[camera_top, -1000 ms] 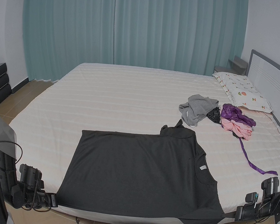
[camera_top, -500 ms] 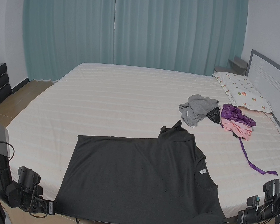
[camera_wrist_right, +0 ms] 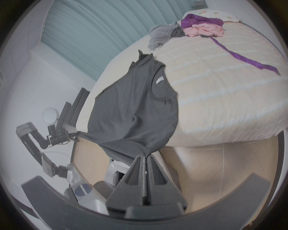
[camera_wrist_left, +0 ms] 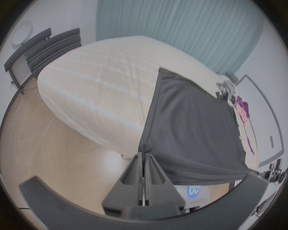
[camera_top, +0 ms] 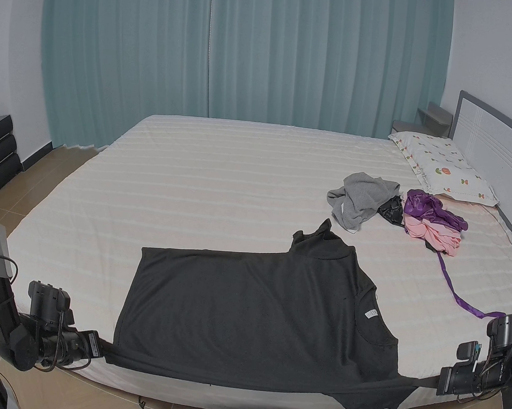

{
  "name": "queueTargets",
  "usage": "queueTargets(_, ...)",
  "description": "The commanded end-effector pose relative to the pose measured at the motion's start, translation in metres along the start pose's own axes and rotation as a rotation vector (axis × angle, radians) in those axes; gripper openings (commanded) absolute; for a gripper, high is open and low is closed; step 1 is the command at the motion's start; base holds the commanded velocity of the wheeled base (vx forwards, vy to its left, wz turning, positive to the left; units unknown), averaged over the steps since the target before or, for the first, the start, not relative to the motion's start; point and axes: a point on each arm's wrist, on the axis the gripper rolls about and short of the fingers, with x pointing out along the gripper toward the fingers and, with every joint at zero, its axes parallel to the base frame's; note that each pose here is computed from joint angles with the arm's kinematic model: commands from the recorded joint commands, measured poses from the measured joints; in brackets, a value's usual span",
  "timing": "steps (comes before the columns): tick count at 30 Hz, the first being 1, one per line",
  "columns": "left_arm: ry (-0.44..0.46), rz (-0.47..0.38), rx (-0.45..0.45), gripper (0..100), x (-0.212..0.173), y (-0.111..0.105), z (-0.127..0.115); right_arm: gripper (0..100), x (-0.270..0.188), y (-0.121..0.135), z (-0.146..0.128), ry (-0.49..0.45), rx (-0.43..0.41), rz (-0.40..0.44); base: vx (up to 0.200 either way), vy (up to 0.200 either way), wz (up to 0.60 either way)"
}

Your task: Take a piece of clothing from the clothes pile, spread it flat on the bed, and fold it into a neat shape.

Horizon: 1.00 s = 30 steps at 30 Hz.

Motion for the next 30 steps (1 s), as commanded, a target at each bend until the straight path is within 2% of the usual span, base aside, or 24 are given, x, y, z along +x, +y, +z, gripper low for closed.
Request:
queueTargets(1,-0.112,-0.01,-0.032,0,0.005,-0.01,0.016,0,0.001,0.0,0.025,-0.091,0.008,-0.001,0.0,0.0,0.0)
queueTargets(2,-0.112,-0.01,-0.032,0,0.005,-0.01,0.016,0,0.001,0.0,0.025,-0.091,0.008,-0.001,0.0,0.0,0.0)
queueTargets(3,-0.178,-0.013,-0.069,0,0.006,-0.014,0.025,0,0.002,0.0,0.035,-0.122,0.029,-0.002,0.0,0.0,0.0)
queueTargets(5,-0.227,-0.025,-0.099,0,0.006,-0.018,0.032,0,0.003,-0.001,0.037,-0.129,0.031,-0.008,0.0,0.0,0.0)
queueTargets(8,-0.254,-0.019,-0.105,0,0.006,-0.019,0.036,0,0.004,-0.001,0.038,-0.127,0.028,-0.009,0.0,0.0,0.0)
queueTargets(19,-0.283,-0.03,-0.096,0,-0.008,-0.02,0.033,0,0.0,0.006,0.043,-0.155,-0.004,0.002,0.0,0.0,0.0)
queueTargets(25,-0.32,-0.056,-0.088,0,-0.024,-0.023,0.034,0,-0.001,0.007,0.03,-0.124,-0.01,-0.001,0.0,0.0,0.0)
queueTargets(30,-0.248,-0.015,-0.032,0,-0.021,-0.016,0.018,0,-0.001,0.007,0.02,-0.092,-0.013,-0.007,0.0,0.0,0.0)
